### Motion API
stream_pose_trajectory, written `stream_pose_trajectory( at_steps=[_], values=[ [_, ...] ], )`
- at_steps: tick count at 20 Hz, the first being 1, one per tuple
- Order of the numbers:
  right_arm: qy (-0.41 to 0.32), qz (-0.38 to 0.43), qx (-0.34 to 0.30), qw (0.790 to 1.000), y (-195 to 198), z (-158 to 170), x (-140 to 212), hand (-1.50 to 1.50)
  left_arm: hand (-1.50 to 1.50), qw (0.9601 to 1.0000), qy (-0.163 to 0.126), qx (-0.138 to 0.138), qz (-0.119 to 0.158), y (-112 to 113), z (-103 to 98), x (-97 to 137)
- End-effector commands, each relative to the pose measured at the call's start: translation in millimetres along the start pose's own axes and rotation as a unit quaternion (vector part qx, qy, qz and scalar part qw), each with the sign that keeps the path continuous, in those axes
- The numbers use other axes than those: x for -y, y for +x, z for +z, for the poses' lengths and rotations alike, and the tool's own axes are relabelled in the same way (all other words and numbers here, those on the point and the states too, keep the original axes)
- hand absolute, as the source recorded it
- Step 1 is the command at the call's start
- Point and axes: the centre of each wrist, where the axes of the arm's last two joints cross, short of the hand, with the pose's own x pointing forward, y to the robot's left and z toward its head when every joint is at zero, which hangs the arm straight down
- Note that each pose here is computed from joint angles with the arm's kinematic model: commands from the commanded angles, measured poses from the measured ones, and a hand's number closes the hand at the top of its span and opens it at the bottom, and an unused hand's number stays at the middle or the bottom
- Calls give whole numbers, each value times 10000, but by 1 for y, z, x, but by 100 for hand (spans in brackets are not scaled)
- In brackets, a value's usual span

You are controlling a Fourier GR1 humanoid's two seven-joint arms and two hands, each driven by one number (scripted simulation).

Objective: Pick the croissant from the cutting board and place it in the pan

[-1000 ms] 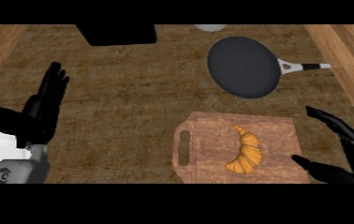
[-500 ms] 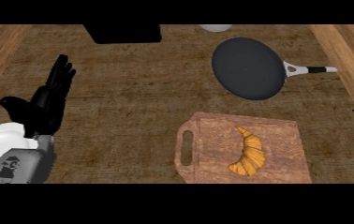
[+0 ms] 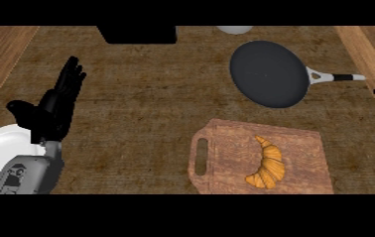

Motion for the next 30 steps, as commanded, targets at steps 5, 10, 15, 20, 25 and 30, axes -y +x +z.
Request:
stream_pose_trajectory(
  at_steps=[5,10,15,20,25,30],
  values=[
    [694,-366,188,9967,36,-23,-23,-150,0,10000,39,25,-4,-3,-11,-3],
    [937,-263,226,9950,52,-21,-44,-150,0,10000,-15,46,30,3,-7,-7],
    [942,-169,-373,9947,50,-25,-65,-150,0,10000,64,-37,5,-7,-4,-4],
    [881,-40,-610,9942,33,-29,-78,-150,0,10000,16,-70,-31,7,-14,-1],
    [1043,55,-963,9899,6,-48,-83,-150,0,10000,10,0,-16,7,-11,-16],
    [1445,129,-796,9862,6,-43,-114,-150,0,10000,51,35,11,-5,-6,0]
  ],
)
